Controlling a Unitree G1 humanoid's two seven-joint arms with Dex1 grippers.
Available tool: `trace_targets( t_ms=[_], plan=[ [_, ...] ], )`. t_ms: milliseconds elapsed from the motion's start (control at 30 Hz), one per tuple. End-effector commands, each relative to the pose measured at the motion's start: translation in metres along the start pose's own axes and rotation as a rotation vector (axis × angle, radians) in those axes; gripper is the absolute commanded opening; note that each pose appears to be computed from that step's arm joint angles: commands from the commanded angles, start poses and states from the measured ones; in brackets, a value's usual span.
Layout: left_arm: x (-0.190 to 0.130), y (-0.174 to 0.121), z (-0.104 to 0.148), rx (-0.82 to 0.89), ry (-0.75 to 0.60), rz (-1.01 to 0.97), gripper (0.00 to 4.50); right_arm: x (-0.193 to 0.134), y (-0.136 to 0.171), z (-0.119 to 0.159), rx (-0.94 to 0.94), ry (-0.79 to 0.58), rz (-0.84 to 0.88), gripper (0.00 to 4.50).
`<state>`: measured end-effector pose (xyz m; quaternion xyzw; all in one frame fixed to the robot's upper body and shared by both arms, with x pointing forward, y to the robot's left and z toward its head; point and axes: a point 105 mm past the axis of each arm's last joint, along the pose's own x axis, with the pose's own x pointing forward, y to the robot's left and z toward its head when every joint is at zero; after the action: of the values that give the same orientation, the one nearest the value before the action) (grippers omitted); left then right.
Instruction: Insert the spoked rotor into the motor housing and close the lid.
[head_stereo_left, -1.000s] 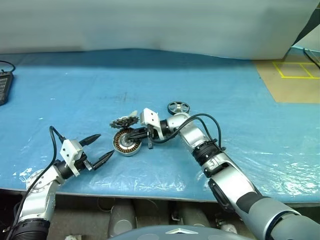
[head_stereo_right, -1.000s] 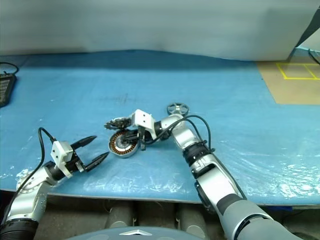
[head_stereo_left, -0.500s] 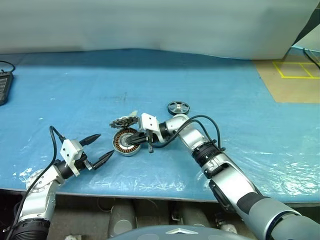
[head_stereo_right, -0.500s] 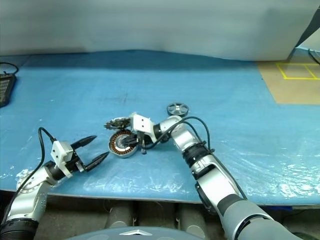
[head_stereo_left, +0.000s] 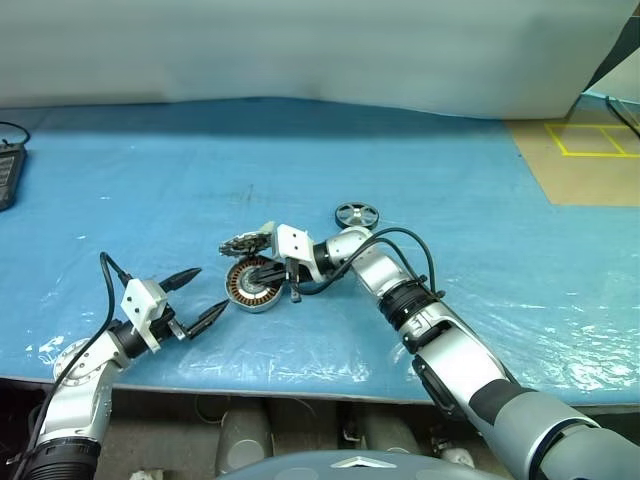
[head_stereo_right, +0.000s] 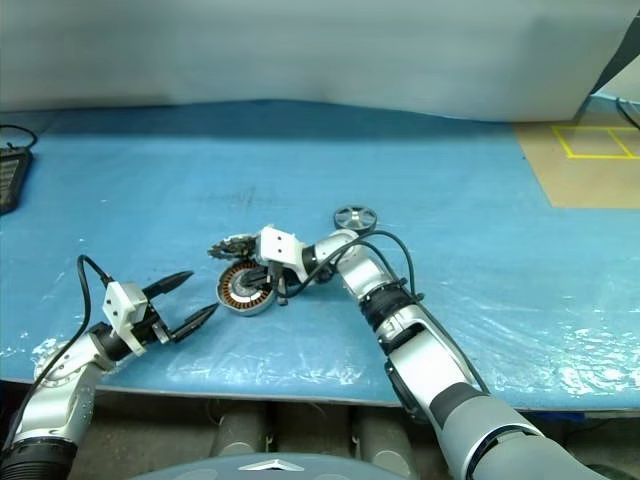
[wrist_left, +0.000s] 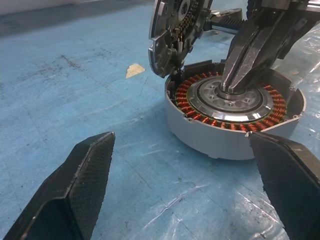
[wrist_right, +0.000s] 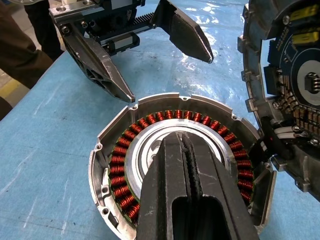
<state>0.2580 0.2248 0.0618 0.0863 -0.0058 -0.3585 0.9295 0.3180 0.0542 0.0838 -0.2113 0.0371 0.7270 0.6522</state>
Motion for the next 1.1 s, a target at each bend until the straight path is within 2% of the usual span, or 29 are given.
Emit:
trace_targets(
  t_ms=[33,300,733,1100],
  plan=[
    [0.001,-0.001,0.007,0.024,-0.017,-0.004,4.5,-0.002,-0.004,0.02,-0.042,-0.061,-0.011,0.02],
    [0.002,-0.002,0.008,0.02,-0.018,-0.009,4.5,-0.013,-0.013,0.028,-0.044,-0.074,-0.044,0.02],
    [0.002,-0.002,0.009,0.02,-0.017,-0.003,4.5,0.003,0.004,0.011,-0.006,-0.039,0.012,0.02],
    [0.001,-0.002,0.009,0.017,-0.016,-0.001,4.5,0.0,0.005,-0.012,0.002,0.077,0.022,0.02]
  ],
)
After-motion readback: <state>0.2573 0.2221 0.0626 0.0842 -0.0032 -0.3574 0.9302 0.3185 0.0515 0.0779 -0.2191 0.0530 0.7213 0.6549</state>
